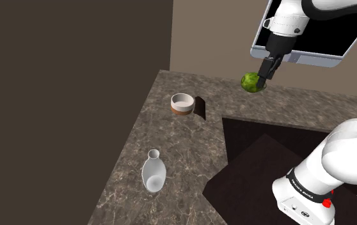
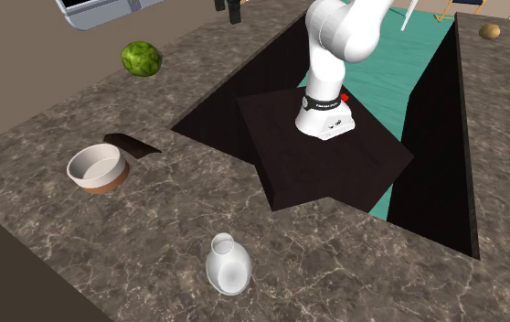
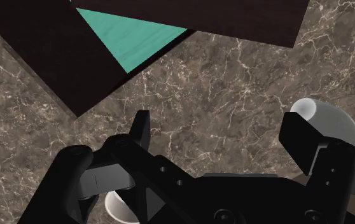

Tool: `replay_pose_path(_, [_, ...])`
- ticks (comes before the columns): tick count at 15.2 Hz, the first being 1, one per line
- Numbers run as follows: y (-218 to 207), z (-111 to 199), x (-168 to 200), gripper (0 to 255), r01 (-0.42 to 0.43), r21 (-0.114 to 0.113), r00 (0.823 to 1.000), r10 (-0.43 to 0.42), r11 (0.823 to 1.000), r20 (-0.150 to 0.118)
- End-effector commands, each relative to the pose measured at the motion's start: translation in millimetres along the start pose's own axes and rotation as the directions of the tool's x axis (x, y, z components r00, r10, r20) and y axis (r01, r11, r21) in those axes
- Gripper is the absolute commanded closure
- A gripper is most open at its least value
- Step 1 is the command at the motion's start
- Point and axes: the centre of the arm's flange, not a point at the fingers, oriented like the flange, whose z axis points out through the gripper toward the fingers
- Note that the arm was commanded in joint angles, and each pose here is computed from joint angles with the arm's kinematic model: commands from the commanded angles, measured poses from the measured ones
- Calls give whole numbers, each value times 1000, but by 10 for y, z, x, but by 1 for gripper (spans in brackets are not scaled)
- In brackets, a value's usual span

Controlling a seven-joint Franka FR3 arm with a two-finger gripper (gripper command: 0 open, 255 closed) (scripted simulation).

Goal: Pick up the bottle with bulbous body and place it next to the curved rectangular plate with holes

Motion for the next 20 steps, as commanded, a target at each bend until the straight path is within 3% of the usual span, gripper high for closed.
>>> replay_pose_path(1, [0, 0, 0, 0, 0, 0, 1000, 0, 1000, 0])
replay_pose_path(20, [-1911, 1219, 1080, 0, 50, -7, 999, -50, 999, -7])
